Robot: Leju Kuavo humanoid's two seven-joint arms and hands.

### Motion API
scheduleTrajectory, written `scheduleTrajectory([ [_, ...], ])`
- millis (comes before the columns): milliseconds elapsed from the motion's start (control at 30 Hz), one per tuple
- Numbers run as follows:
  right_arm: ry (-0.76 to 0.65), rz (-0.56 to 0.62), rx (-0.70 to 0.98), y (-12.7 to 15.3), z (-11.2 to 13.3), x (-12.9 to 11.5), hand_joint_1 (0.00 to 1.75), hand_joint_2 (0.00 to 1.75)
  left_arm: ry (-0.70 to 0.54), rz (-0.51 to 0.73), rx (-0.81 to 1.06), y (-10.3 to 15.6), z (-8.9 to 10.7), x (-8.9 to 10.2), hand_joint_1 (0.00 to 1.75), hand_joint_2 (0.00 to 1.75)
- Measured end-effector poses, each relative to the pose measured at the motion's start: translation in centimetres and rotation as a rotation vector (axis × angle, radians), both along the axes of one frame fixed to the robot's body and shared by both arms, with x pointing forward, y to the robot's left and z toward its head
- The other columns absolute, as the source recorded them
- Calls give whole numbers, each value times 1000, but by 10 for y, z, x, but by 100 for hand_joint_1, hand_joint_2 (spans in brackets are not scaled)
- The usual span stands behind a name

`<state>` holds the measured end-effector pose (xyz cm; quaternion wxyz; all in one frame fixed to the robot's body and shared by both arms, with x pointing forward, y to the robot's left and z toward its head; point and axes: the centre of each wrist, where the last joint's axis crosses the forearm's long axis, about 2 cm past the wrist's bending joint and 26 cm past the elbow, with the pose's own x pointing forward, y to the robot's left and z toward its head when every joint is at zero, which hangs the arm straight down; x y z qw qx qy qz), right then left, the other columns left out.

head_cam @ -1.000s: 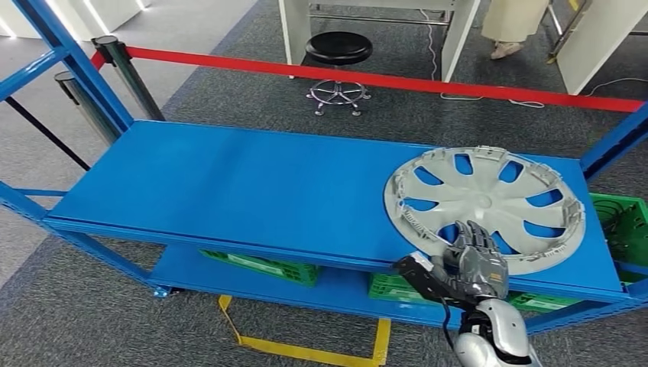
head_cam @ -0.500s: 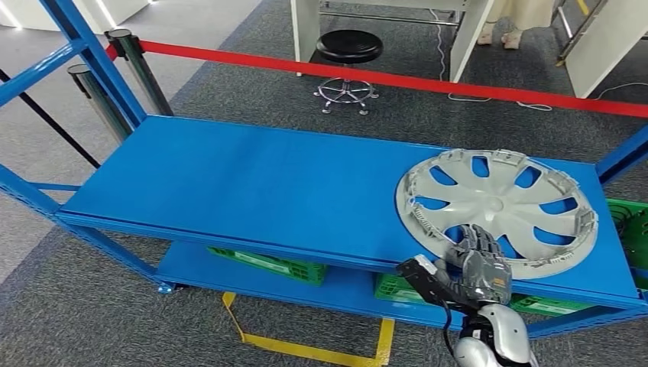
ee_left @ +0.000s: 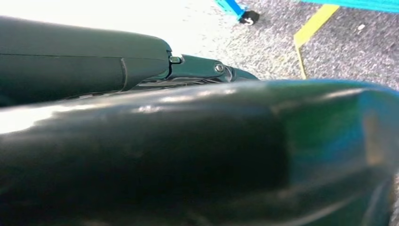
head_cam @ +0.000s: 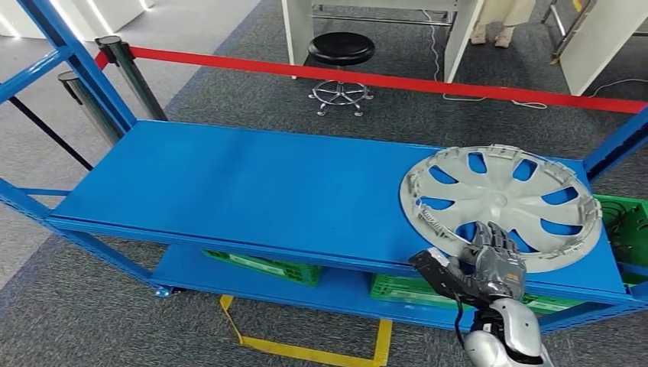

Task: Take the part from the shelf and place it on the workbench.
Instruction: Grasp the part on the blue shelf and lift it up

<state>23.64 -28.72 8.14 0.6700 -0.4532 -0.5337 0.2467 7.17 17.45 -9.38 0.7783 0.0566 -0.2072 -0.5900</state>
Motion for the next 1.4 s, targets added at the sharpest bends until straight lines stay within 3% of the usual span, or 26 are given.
scheduleTrajectory([
  [267,15,-20,9,-5,-1,5,1,175,-4,-1,0,-2,0,0,0,0],
  [400,32,-22,10,-6,-3,7,170,175,-4,-1,1,-2,0,0,0,0],
  [433,33,-21,10,-6,-3,9,175,175,-4,-1,1,-2,0,0,0,0],
  [767,16,9,17,-4,6,29,175,175,-9,-6,2,-2,1,1,0,0],
  [1400,15,39,24,1,8,44,175,175,-11,-8,4,-2,1,0,0,0],
])
